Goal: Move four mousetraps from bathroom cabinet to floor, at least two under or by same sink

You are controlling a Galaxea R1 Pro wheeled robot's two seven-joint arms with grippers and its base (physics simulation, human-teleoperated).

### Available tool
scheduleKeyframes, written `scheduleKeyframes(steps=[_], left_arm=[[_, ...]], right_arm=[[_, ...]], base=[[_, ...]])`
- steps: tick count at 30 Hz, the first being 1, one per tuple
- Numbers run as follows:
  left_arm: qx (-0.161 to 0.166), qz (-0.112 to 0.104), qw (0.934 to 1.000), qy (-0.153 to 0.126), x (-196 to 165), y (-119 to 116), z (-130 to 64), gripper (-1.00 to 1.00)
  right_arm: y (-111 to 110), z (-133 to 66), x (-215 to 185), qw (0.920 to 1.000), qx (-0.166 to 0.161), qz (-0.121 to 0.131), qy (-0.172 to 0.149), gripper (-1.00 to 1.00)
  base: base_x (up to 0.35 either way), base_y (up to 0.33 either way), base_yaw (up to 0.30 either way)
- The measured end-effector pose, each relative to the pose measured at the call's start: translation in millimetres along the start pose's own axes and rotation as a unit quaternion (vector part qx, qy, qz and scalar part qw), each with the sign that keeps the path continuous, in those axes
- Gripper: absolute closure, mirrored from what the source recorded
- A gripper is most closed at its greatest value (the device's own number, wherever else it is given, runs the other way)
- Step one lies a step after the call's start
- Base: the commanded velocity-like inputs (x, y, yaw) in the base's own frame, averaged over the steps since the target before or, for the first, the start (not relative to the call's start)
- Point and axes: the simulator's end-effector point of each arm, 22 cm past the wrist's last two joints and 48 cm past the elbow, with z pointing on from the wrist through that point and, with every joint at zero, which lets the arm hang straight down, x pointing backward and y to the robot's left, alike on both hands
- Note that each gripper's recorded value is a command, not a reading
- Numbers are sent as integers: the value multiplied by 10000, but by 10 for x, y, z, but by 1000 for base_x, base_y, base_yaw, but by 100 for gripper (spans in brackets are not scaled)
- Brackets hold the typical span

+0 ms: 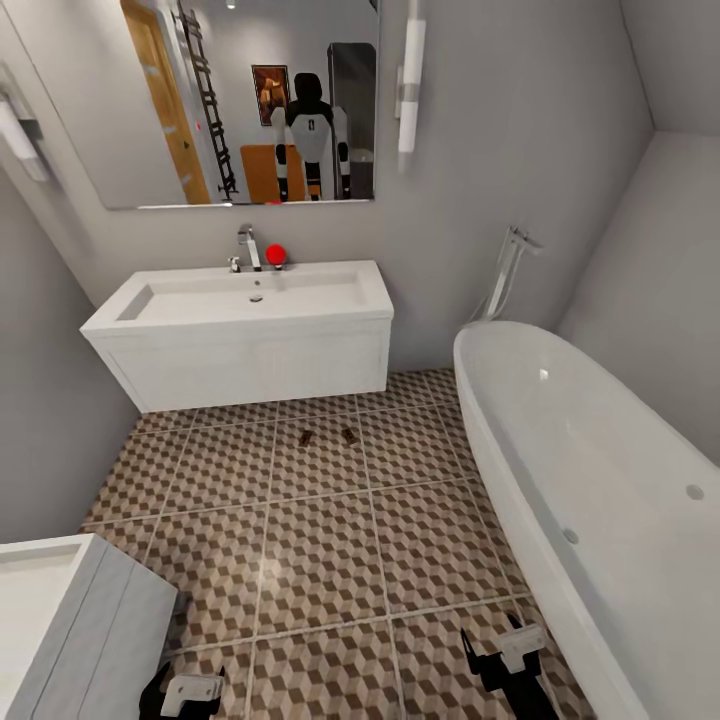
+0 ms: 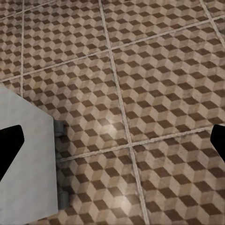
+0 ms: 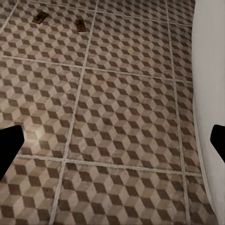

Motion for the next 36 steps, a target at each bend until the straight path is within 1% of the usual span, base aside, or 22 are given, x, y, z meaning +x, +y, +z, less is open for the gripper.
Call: scheduleKeyframes(steps=[10,36], left_arm=[[-3,-3,10000,-16,-33,14,-76,-100],[-40,-24,9998,-212,-222,52,-85,-100]], right_arm=[[113,-60,-70,10000,-48,58,-33,-100],[87,-66,-276,9997,-10,48,-233,-100]], base=[[0,0,0],[0,0,0]])
